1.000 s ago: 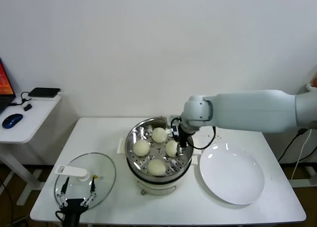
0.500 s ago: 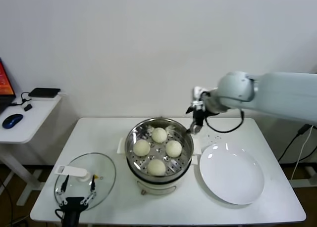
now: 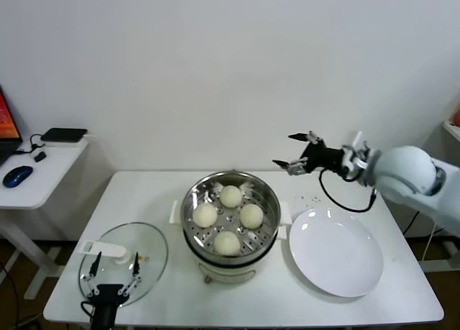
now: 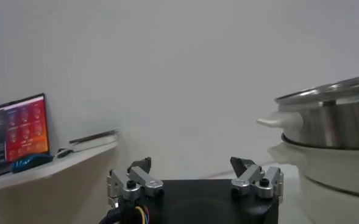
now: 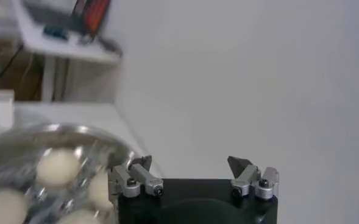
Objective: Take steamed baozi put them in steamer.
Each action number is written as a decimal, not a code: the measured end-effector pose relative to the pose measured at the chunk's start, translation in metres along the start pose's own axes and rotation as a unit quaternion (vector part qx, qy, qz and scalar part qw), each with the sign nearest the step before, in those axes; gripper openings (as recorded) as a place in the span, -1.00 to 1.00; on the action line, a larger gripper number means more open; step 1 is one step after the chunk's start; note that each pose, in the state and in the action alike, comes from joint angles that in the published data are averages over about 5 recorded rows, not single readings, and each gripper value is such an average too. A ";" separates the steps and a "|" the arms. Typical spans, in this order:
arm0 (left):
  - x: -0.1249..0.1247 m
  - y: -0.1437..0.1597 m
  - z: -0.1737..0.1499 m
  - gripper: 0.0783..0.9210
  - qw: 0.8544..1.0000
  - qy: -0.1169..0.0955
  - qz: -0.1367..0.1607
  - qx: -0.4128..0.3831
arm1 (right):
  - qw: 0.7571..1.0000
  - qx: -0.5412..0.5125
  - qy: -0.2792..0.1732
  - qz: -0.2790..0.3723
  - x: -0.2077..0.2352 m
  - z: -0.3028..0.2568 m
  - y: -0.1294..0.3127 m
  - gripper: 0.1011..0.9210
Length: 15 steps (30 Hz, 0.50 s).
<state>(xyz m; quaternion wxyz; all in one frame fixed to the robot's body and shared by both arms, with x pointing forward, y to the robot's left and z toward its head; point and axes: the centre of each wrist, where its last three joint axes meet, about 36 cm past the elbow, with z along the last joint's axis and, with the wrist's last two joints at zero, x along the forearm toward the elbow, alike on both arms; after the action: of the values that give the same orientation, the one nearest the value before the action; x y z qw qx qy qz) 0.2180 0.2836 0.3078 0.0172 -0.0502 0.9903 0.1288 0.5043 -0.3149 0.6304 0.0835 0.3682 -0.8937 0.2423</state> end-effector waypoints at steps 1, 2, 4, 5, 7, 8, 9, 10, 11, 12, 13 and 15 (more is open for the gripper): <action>0.000 0.000 0.001 0.77 1.000 0.000 0.000 0.000 | 1.000 -0.005 -0.017 0.009 0.001 0.004 0.002 0.76; 0.000 -0.001 0.002 0.77 1.000 0.001 0.001 -0.001 | 0.999 -0.008 -0.035 0.016 0.002 0.007 0.005 0.76; 0.001 -0.002 0.004 0.77 1.000 0.001 0.002 -0.002 | 0.997 -0.012 -0.071 0.025 -0.001 0.011 0.012 0.76; 0.001 -0.002 0.005 0.77 1.000 0.000 0.002 -0.002 | 0.995 -0.014 -0.091 0.027 -0.004 0.013 0.017 0.76; 0.001 -0.002 0.005 0.77 1.000 -0.001 0.002 -0.003 | 0.991 -0.020 -0.131 0.031 -0.012 0.016 0.027 0.76; 0.000 -0.002 0.005 0.77 1.000 -0.003 0.001 -0.003 | 0.988 -0.024 -0.152 0.034 -0.016 0.019 0.033 0.76; 0.000 -0.002 0.006 0.77 1.000 -0.004 0.001 -0.003 | 0.984 -0.028 -0.173 0.037 -0.020 0.021 0.038 0.76; 0.000 -0.002 0.006 0.77 1.000 -0.004 0.000 -0.003 | 0.980 -0.034 -0.193 0.042 -0.023 0.025 0.043 0.76; -0.001 -0.002 0.006 0.77 1.000 -0.005 0.000 -0.003 | 0.975 -0.042 -0.214 0.048 -0.026 0.029 0.048 0.76; -0.001 -0.002 0.006 0.77 1.000 -0.005 0.000 -0.002 | 0.970 -0.050 -0.233 0.055 -0.028 0.035 0.053 0.76; -0.001 -0.003 0.006 0.77 1.000 -0.006 0.000 -0.002 | 0.964 -0.061 -0.251 0.064 -0.030 0.042 0.058 0.76; -0.001 -0.003 0.006 0.77 1.000 -0.006 0.000 -0.002 | 0.953 -0.085 -0.279 0.083 -0.031 0.061 0.070 0.76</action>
<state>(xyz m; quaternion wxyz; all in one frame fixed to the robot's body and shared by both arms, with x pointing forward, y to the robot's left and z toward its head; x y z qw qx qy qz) 0.2190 0.2824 0.3010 0.0228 -0.0492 0.9899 0.1312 0.4789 -0.2833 0.5412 -0.1587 0.3373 -0.9261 0.0589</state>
